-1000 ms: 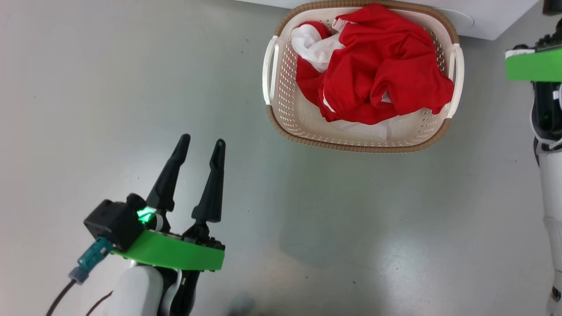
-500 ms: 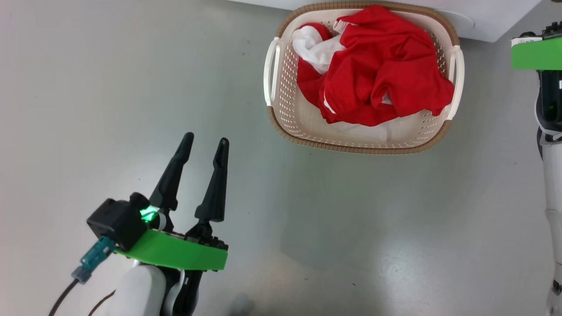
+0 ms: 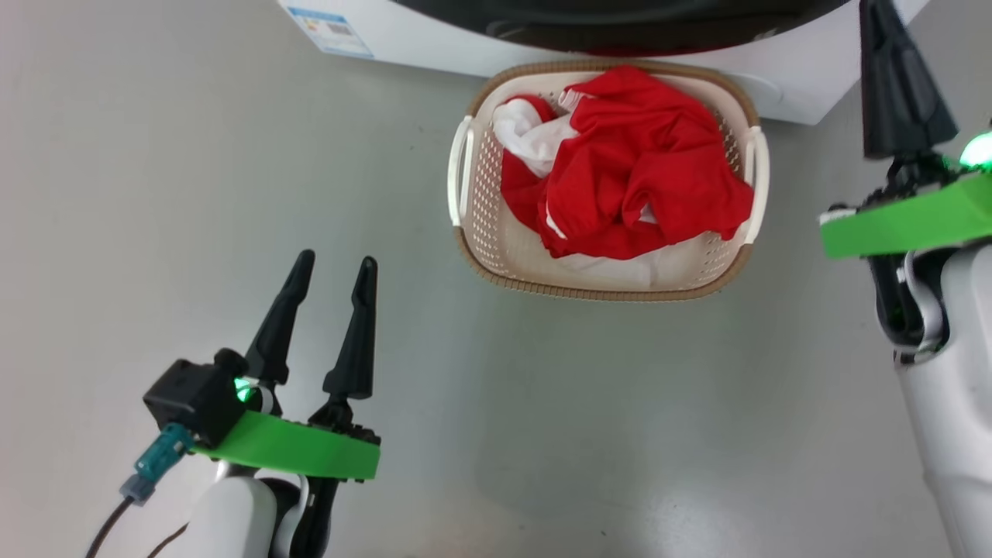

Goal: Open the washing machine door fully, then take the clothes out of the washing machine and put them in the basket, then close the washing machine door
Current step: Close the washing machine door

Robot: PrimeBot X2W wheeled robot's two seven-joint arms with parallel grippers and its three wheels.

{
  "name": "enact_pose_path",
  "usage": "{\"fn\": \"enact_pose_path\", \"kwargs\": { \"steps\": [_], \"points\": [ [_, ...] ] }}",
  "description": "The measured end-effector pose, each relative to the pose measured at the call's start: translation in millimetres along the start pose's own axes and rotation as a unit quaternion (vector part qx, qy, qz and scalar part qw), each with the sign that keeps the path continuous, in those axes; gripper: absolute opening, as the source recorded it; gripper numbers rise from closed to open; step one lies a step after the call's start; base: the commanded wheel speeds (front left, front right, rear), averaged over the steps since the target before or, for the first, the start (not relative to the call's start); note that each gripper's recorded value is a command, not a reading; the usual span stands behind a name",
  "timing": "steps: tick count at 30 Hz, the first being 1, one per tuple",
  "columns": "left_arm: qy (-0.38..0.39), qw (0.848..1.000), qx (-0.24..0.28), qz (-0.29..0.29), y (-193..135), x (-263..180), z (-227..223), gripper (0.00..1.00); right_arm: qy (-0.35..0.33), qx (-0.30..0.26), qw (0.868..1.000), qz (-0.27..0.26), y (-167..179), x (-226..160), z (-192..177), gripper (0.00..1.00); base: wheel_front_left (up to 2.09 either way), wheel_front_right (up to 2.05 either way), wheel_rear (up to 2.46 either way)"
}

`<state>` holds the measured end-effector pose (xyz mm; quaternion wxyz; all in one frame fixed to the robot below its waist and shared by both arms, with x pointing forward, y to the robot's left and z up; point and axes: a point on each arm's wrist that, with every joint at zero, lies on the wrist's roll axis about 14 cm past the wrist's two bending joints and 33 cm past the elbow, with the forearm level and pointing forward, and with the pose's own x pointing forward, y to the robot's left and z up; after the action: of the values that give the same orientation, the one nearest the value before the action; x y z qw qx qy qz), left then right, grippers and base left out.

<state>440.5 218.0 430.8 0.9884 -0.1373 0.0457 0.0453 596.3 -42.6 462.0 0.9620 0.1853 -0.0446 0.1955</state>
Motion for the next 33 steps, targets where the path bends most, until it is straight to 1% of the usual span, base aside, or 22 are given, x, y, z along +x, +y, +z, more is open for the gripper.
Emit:
{"fn": "enact_pose_path", "kwargs": {
  "steps": [1,2,15,28,33],
  "points": [
    [0.000,1.000,0.001,-0.001,-1,-1,0,1.00,0.003,-0.002,1.000,-0.001,0,-4,0,0.98,0.00,0.00,0.00],
    [0.000,1.000,0.001,0.000,-1,-3,1,1.00,0.006,-0.003,1.000,-0.003,0,-9,1,1.00,0.00,0.00,0.00],
    [-0.011,1.000,0.012,-0.016,-13,-16,11,1.00,0.039,-0.007,0.999,-0.030,3,-76,7,1.00,0.00,0.00,0.00],
    [-0.018,0.999,0.022,-0.029,-23,-27,16,1.00,0.069,-0.010,0.994,-0.081,-8,-142,9,1.00,0.00,0.00,0.00],
    [-0.018,0.999,0.028,-0.030,-21,-36,18,1.00,0.075,-0.015,0.992,-0.097,-11,-166,14,1.00,0.00,0.00,0.00]
  ]
}}
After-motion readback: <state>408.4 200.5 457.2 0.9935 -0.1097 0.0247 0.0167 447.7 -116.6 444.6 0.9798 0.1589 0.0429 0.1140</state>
